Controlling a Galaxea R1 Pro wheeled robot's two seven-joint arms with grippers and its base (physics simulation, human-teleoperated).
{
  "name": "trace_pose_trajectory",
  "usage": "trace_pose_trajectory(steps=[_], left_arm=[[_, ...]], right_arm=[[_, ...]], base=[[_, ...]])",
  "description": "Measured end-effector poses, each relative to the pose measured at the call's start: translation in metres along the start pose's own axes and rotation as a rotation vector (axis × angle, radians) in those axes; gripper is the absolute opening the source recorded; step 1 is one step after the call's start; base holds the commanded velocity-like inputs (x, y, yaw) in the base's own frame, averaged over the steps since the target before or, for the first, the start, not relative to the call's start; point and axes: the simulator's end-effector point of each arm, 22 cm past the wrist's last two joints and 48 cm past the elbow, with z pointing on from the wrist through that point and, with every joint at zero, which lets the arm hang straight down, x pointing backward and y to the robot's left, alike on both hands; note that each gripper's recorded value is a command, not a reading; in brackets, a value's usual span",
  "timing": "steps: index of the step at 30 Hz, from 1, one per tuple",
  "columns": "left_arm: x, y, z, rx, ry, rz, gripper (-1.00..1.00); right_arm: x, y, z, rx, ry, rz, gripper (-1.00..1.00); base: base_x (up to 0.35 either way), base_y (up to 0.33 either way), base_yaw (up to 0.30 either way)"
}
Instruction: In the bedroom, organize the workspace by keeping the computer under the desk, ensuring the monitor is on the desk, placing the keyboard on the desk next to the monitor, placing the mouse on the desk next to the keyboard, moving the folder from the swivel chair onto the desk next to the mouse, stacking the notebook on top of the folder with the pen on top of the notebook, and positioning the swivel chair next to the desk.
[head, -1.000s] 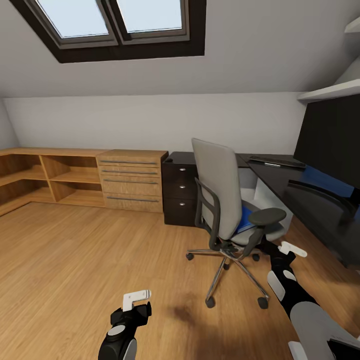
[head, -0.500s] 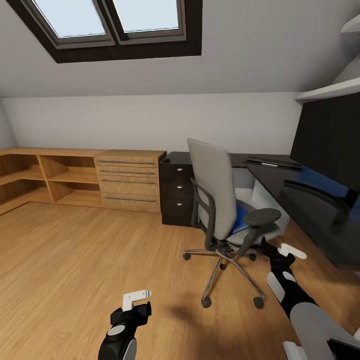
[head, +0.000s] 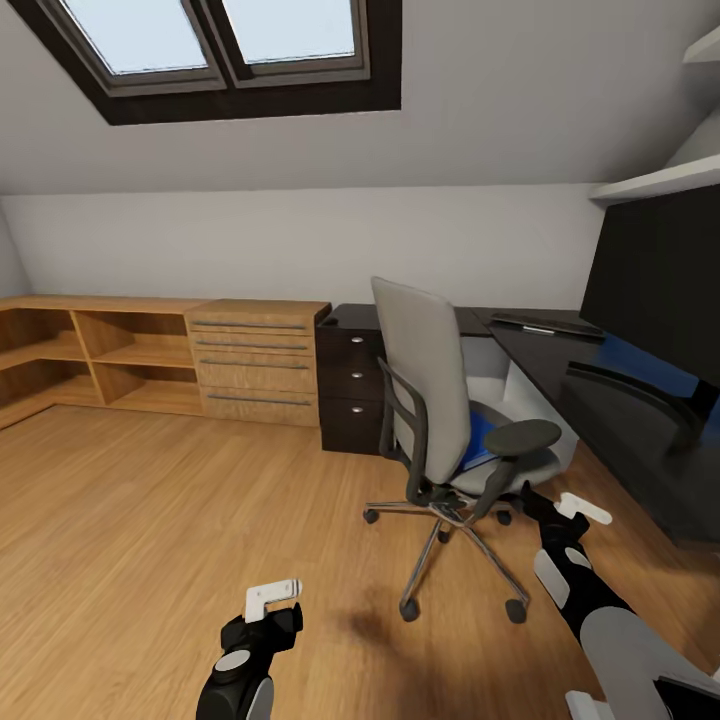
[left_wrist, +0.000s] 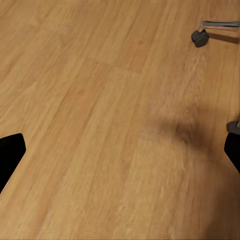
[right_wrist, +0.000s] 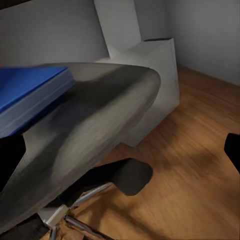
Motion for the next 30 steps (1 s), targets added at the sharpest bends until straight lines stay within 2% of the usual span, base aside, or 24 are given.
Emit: trace_pose_trajectory(steps=[5, 19, 30], left_arm=[[0.0000, -0.0001, 0.0001, 0.000, 0.000, 0.000, 1.00], [0.0000, -0.0001, 0.0000, 0.000, 0.000, 0.000, 1.00], [0.0001, 0.0001, 0.0003, 0.000, 0.000, -0.001, 1.00]], right_arm=[[0.0002, 0.0000, 0.0000, 0.000, 0.000, 0.000, 1.00], [-0.0005, -0.0009, 0.0001, 0.003, -0.002, 0.002, 1.00], [-0.0022, 0.0064, 0.0000, -0.025, -0.010, -0.013, 1.00]], base=[[0.174, 0.000, 0.000], [0.055, 0.000, 0.000], [0.022, 0.000, 0.000]])
